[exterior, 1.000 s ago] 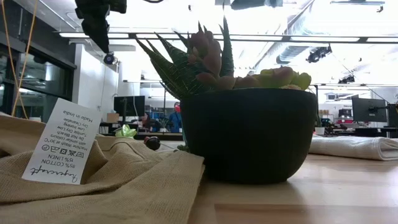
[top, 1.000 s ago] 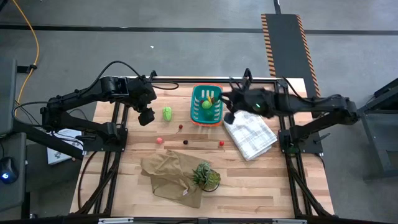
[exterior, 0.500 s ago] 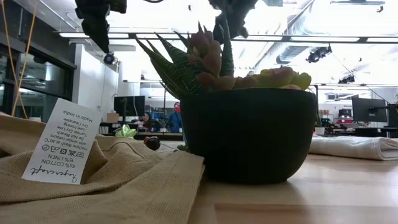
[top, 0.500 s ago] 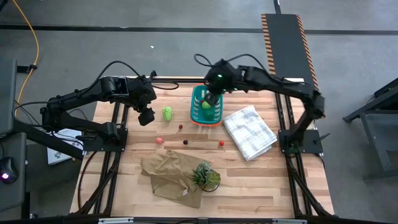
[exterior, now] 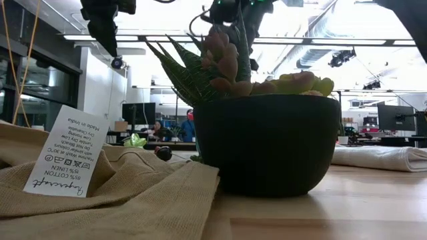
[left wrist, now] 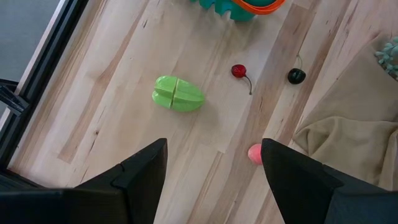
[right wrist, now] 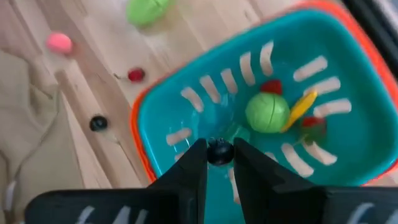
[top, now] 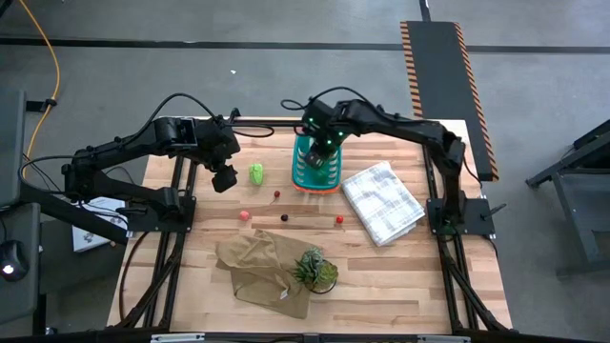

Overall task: Pick and placing Produce into tupperware
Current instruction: Put the blueberry into the green basket

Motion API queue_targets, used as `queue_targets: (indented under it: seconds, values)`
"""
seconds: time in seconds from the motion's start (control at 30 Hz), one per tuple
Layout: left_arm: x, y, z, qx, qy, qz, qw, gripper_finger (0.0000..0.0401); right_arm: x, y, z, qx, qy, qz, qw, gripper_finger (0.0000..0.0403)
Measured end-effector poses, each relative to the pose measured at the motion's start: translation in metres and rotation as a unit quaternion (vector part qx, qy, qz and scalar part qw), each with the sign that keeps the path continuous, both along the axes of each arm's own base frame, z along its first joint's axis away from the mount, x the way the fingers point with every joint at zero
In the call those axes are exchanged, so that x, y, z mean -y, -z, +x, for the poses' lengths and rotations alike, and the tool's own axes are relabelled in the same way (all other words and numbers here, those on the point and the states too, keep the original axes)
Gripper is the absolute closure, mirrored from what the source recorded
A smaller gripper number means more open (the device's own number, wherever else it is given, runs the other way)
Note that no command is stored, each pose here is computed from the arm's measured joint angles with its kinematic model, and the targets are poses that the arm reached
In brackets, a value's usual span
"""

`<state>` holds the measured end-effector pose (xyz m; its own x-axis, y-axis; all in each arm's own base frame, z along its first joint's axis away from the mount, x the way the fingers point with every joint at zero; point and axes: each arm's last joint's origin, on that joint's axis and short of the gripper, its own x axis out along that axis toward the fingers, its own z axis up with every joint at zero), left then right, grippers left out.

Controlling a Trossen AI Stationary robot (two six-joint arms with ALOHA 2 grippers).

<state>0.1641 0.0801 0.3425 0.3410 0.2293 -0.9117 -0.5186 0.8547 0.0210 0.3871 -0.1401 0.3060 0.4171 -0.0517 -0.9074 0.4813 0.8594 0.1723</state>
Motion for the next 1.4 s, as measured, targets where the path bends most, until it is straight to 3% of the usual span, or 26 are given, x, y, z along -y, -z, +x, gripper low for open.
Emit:
queue_targets:
  seconds: [0.43, 0.83, 1.4]
  values:
    - [0.000, 0.000, 0.000, 0.000, 0.000, 0.000, 1.000, 0.0153, 0.019, 0.048, 0.013, -0.054, 0.022, 0.063, 0.996, 0.0350]
    - [0.000, 0.000, 0.000, 0.000, 0.000, 0.000, 1.000, 0.0153, 0.025, 0.085, 0.023, -0.098, 0.034, 0.083, 0.991, 0.0350]
    - [0.000, 0.000, 0.000, 0.000, 0.000, 0.000, 1.000, 0.0153, 0.027, 0.090, 0.023, -0.116, 0.043, 0.060, 0.991, 0.0350]
